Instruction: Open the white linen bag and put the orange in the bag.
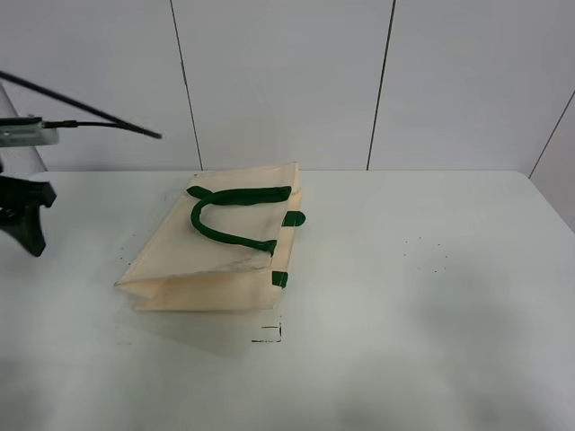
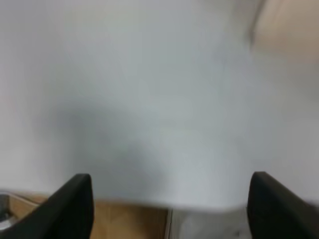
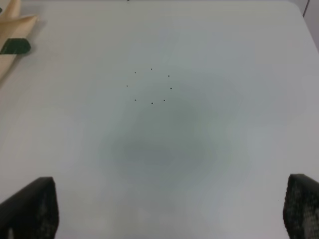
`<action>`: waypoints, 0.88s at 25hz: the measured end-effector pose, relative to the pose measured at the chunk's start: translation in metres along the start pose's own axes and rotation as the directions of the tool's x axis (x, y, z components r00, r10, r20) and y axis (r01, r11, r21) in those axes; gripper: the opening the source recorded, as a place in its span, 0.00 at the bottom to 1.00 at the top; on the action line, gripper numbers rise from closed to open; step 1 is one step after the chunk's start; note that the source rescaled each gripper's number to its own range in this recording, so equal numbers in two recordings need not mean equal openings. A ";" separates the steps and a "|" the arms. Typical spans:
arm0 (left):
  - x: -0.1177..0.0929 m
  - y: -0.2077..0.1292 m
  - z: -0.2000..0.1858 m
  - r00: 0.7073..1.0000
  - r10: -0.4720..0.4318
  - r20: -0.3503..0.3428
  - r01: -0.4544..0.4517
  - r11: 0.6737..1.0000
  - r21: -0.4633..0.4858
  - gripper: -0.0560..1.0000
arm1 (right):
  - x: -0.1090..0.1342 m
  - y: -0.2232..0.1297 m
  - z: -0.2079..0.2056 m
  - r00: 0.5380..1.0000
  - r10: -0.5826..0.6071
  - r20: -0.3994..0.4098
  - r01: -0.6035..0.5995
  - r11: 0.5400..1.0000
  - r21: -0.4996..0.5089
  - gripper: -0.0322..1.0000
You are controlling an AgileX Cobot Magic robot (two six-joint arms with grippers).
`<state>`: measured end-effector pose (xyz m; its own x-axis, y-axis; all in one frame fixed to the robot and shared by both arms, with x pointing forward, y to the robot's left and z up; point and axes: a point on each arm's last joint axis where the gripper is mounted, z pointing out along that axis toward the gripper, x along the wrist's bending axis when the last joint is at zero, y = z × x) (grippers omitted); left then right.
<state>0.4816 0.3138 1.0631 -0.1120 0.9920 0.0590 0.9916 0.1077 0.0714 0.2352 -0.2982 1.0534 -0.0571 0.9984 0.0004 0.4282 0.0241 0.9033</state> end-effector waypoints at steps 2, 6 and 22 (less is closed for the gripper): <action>0.004 -0.038 -0.007 1.000 -0.002 0.001 0.002 0.999 -0.038 0.86 | 0.000 0.000 0.000 1.000 0.000 0.000 0.000 1.000 0.000 1.00; 0.009 -0.105 -0.003 1.000 0.002 0.005 -0.002 0.994 -0.109 0.86 | 0.000 0.000 0.000 1.000 0.000 0.000 0.000 1.000 0.000 1.00; 0.020 -0.243 0.005 0.999 0.008 0.047 0.029 0.676 -0.737 0.86 | 0.000 0.000 0.000 1.000 0.000 0.000 0.000 1.000 0.000 1.00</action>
<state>0.2390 0.3074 1.0421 -0.1005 0.9949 0.0124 0.6193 0.0528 0.7834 0.2352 -0.2982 1.0534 -0.0571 0.9984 0.0004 0.4282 0.0241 0.9033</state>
